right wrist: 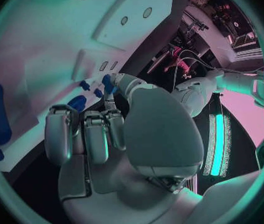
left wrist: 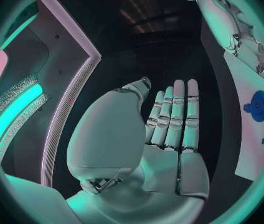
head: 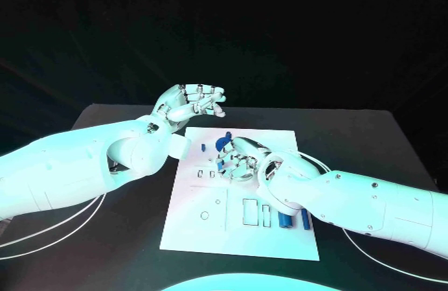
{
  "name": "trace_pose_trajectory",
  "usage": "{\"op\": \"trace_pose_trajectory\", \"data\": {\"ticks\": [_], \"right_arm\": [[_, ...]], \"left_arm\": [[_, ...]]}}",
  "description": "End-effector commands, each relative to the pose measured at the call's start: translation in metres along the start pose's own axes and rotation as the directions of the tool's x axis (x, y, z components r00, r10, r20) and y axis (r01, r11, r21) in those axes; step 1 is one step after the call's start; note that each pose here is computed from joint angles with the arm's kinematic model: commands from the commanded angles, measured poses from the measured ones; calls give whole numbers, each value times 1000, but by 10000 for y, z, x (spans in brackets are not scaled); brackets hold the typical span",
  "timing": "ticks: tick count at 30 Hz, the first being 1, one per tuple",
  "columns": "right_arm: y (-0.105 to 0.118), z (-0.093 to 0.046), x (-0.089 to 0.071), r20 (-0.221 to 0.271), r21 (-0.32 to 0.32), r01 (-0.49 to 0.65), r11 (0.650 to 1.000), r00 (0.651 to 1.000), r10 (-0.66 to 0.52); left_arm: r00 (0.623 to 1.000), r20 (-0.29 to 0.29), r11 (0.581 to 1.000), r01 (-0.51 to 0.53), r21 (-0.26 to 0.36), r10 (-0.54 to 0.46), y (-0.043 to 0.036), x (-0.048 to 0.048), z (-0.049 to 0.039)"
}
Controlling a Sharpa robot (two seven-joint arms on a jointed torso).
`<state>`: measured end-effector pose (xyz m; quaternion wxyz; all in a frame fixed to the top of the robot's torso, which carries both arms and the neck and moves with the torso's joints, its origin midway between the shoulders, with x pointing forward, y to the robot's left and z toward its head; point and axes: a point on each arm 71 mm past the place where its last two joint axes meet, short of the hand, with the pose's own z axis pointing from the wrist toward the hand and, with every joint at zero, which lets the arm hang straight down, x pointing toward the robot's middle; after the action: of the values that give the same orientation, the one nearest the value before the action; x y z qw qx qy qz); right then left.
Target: Assemble the parts on the task board
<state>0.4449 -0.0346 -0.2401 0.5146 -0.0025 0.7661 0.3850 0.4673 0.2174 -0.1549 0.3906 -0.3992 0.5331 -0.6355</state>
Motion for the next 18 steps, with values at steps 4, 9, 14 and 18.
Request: {"op": "trace_pose_trajectory", "data": {"ticks": [4, 9, 14, 18], "right_arm": [[-1, 13, 61, -37, 7, 54, 999, 998, -54], [3, 29, 128, -43, 10, 63, 998, 997, -62], [-19, 39, 184, -44, 18, 65, 998, 997, -64], [-30, 47, 210, -42, 21, 66, 998, 997, -65]], "left_arm": [[1000, -3, 1000, 6, 9, -6, -12, 2, 3], [1000, -5, 1000, 6, 9, -6, -11, 8, 6], [1000, -5, 1000, 6, 9, -6, -10, 7, 6], [1000, -4, 1000, 5, 9, -5, -10, -2, 6]]}}
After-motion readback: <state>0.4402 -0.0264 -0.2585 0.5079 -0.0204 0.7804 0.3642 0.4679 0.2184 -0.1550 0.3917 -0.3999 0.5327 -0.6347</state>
